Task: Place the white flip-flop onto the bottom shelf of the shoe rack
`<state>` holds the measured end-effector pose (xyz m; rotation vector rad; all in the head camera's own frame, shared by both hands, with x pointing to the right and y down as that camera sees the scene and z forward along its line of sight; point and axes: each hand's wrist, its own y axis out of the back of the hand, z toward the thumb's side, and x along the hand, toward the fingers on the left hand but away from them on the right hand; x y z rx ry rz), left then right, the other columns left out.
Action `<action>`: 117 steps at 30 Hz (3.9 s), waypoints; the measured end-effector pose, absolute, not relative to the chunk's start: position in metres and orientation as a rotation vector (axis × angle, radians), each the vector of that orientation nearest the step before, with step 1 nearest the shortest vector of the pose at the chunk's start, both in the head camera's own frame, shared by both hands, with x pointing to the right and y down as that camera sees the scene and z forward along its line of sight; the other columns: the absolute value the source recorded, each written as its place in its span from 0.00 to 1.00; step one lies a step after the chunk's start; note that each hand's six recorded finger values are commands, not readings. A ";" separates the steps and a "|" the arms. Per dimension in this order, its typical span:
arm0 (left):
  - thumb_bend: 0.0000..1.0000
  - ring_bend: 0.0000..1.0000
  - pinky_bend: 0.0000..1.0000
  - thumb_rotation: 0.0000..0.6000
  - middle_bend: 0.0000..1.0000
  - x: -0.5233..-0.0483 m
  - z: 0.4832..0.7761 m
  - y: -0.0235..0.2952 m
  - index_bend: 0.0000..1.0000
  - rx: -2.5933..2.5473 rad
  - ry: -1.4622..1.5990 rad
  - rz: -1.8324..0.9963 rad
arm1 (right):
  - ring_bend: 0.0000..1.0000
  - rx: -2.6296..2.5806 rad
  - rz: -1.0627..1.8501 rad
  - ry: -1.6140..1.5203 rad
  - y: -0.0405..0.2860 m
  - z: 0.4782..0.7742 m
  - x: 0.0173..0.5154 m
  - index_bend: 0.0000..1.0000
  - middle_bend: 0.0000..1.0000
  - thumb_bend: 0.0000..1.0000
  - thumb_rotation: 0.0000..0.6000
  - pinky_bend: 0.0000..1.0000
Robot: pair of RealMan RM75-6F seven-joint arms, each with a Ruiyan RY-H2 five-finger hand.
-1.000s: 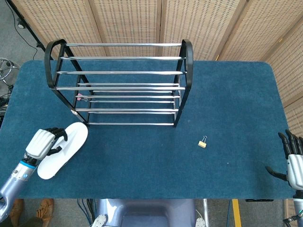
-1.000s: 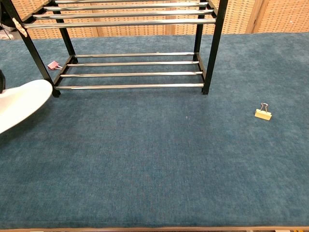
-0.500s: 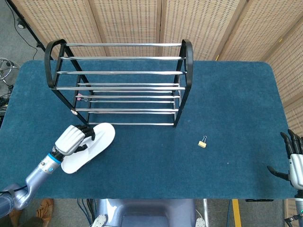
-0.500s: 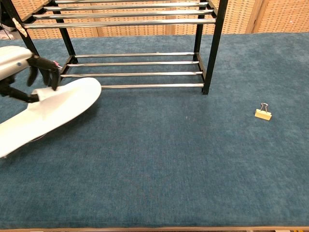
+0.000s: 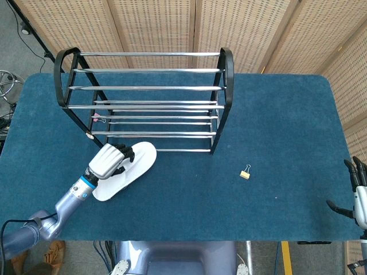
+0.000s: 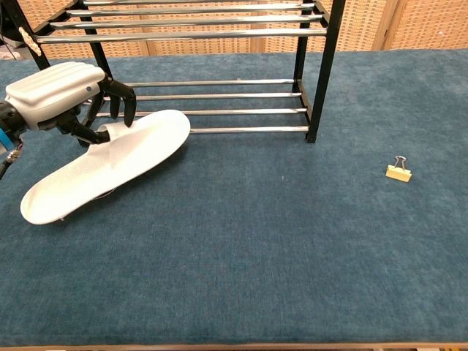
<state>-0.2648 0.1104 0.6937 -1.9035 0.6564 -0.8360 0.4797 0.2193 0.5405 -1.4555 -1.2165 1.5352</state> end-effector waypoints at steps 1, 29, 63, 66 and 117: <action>0.49 0.51 0.64 1.00 0.53 -0.263 0.696 0.109 0.72 -1.905 0.656 -0.840 | 0.00 -1.456 1.536 -1.217 0.219 0.541 0.480 0.00 0.00 0.00 1.00 0.00; 0.49 0.51 0.64 1.00 0.53 -0.230 0.721 0.062 0.72 -1.843 0.808 -1.040 | 0.00 -1.500 1.557 -1.240 0.218 0.546 0.486 0.00 0.00 0.00 1.00 0.00; 0.48 0.51 0.64 1.00 0.53 -0.234 0.733 0.015 0.72 -1.727 0.872 -1.222 | 0.00 -1.514 1.579 -1.270 0.216 0.548 0.495 0.00 0.00 0.00 1.00 0.00; 0.48 0.51 0.64 1.00 0.53 -0.236 0.734 0.012 0.72 -1.718 0.879 -1.237 | 0.00 -1.514 1.580 -1.270 0.216 0.549 0.495 0.00 0.00 0.00 1.00 0.00; 0.27 0.22 0.53 1.00 0.23 -0.256 0.748 -0.003 0.42 -1.666 0.996 -1.397 | 0.00 -1.538 1.582 -1.286 0.210 0.547 0.497 0.00 0.00 0.00 1.00 0.00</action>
